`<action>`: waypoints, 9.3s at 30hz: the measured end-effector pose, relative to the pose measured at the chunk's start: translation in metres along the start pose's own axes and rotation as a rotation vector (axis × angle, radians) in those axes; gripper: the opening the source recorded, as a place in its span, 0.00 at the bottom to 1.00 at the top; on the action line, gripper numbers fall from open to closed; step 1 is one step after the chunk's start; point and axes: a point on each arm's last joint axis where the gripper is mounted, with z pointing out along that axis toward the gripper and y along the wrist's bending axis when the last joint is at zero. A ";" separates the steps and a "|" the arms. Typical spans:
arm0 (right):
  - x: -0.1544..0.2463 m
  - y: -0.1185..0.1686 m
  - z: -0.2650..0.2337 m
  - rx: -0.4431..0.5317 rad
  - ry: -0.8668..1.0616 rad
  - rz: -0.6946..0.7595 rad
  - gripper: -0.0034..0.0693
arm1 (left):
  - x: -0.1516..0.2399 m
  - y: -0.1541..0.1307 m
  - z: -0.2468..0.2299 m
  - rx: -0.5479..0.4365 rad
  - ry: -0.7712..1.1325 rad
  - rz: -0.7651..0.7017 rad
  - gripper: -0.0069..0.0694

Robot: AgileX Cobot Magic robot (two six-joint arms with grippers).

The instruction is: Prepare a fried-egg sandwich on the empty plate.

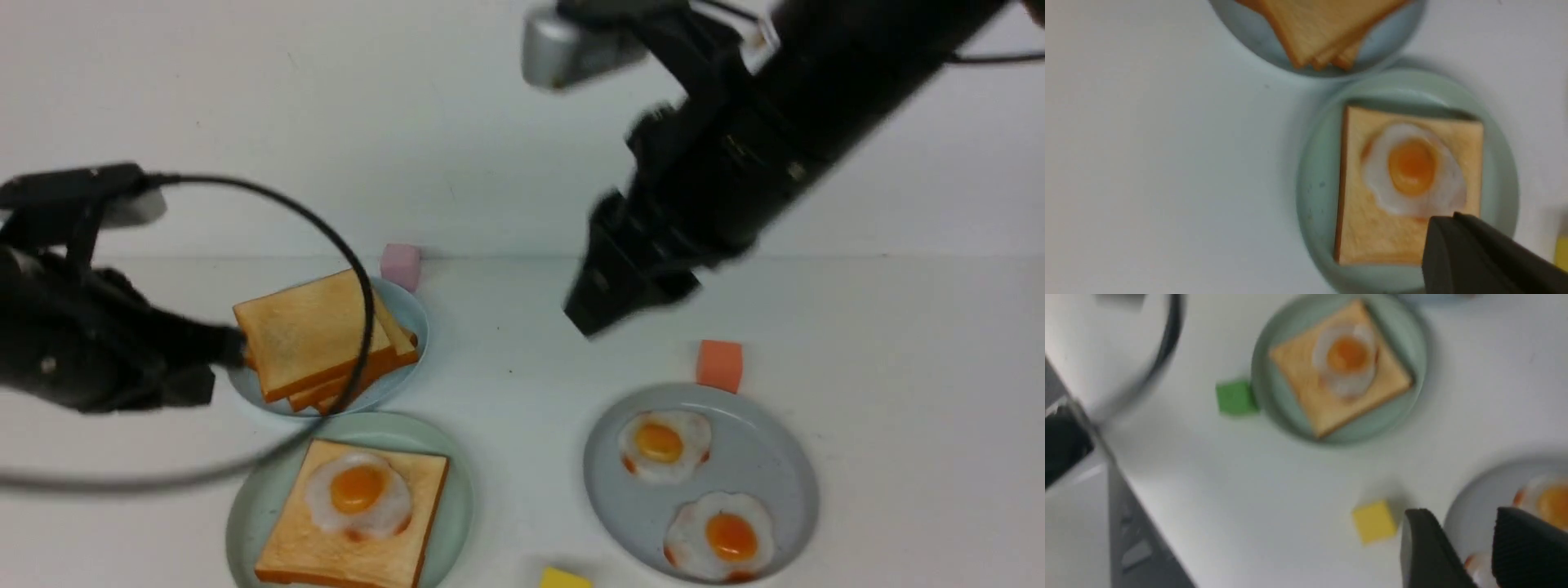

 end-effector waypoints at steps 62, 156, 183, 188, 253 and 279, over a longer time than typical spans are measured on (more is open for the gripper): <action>0.060 0.016 0.009 -0.077 -0.015 -0.016 0.41 | 0.006 0.060 0.104 0.498 0.049 -0.134 0.09; 0.213 0.041 -0.054 0.320 -0.889 -0.055 0.04 | 0.212 -0.019 -0.184 0.122 -0.471 0.274 0.07; 0.304 0.038 -0.022 0.407 -1.132 -0.058 0.07 | 0.192 -0.015 -0.163 0.212 -0.776 0.143 0.07; 0.304 0.038 -0.022 0.407 -1.132 -0.058 0.07 | 0.192 -0.015 -0.163 0.212 -0.776 0.143 0.07; 0.304 0.038 -0.022 0.407 -1.132 -0.058 0.18 | 0.240 0.054 -0.018 -0.029 -0.653 -0.014 0.14; 0.309 0.031 -0.013 0.495 -1.085 -0.059 0.21 | 0.240 0.053 -0.018 -0.028 -0.656 -0.015 0.17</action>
